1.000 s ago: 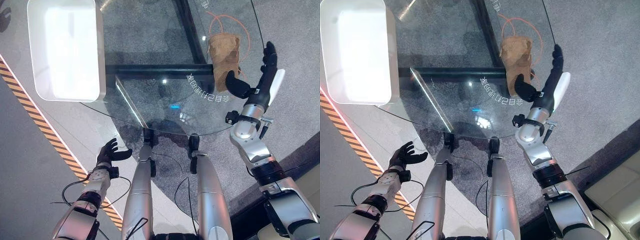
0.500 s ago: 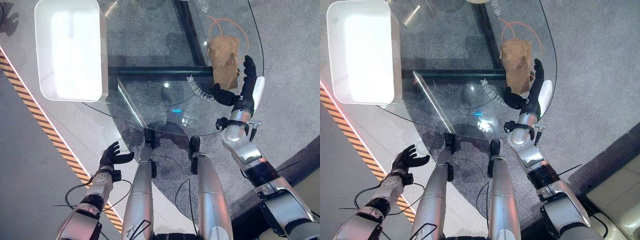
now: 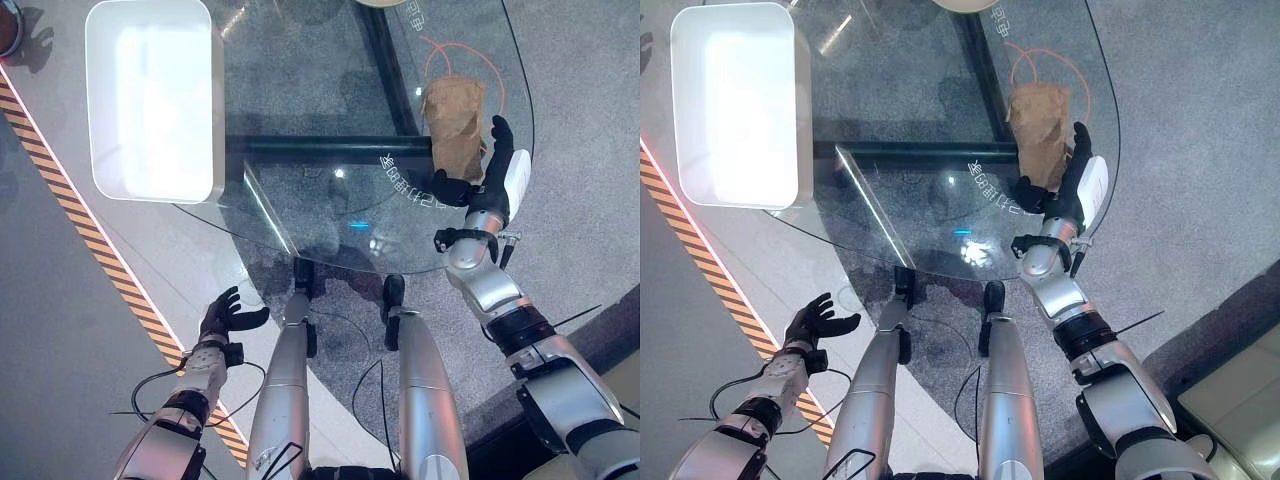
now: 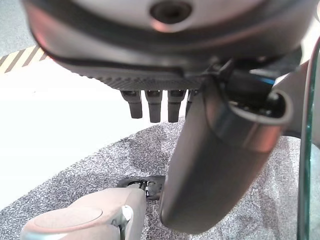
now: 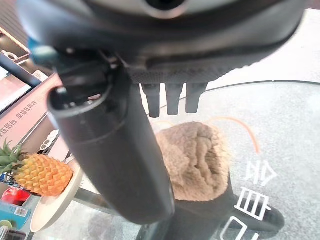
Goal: Wipe the table with a cloth and put it in the basket.
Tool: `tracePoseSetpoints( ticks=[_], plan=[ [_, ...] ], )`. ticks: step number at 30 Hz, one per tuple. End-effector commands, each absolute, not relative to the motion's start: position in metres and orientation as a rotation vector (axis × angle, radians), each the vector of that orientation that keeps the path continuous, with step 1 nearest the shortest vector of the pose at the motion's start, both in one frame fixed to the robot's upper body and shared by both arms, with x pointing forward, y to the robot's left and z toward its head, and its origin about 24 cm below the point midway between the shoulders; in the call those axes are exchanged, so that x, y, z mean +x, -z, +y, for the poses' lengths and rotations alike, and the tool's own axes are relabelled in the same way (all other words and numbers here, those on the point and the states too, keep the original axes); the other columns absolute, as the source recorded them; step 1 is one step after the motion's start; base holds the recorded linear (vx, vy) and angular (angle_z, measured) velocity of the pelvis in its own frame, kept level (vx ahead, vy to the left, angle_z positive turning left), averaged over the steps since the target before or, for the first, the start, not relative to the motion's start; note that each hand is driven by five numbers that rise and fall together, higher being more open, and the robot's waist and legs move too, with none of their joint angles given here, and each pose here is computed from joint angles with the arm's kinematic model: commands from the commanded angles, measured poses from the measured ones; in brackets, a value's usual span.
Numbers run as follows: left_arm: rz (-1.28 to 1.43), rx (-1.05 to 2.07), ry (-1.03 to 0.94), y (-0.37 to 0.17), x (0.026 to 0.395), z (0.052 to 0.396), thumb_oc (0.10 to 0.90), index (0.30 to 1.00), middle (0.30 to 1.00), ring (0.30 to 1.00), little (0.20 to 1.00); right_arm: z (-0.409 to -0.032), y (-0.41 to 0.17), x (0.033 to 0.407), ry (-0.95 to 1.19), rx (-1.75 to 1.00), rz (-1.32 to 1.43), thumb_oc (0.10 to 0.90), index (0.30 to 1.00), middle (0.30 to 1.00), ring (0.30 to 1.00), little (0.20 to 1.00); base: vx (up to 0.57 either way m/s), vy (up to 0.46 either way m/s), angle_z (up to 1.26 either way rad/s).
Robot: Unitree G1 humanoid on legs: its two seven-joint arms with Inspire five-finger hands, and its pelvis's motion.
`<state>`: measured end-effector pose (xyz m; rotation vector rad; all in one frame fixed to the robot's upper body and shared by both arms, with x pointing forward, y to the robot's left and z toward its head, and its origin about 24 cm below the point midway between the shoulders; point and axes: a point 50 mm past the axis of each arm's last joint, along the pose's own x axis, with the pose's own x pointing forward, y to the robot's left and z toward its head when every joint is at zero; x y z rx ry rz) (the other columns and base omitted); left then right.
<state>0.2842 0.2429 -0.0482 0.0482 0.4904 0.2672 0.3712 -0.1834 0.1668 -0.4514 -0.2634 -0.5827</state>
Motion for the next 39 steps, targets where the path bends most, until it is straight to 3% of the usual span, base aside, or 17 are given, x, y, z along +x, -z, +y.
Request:
tracePoseSetpoints(
  ticks=[1, 39],
  plan=[
    [0.551, 0.083, -0.274, 0.064, 0.270, 0.240, 0.800, 0.900, 0.900, 0.900, 0.900, -0.182, -0.202, 0.374, 0.621, -0.458, -0.401, 0.800, 0.900, 0.900, 0.900, 0.900, 0.00, 0.000, 0.00],
    [0.550, 0.106, -0.216, 0.060, 0.278, 0.231, 0.800, 0.900, 0.900, 0.900, 0.900, -0.187, -0.207, 0.396, 0.673, -0.647, -0.230, 0.800, 0.900, 0.900, 0.900, 0.900, 0.00, 0.000, 0.00]
  ],
)
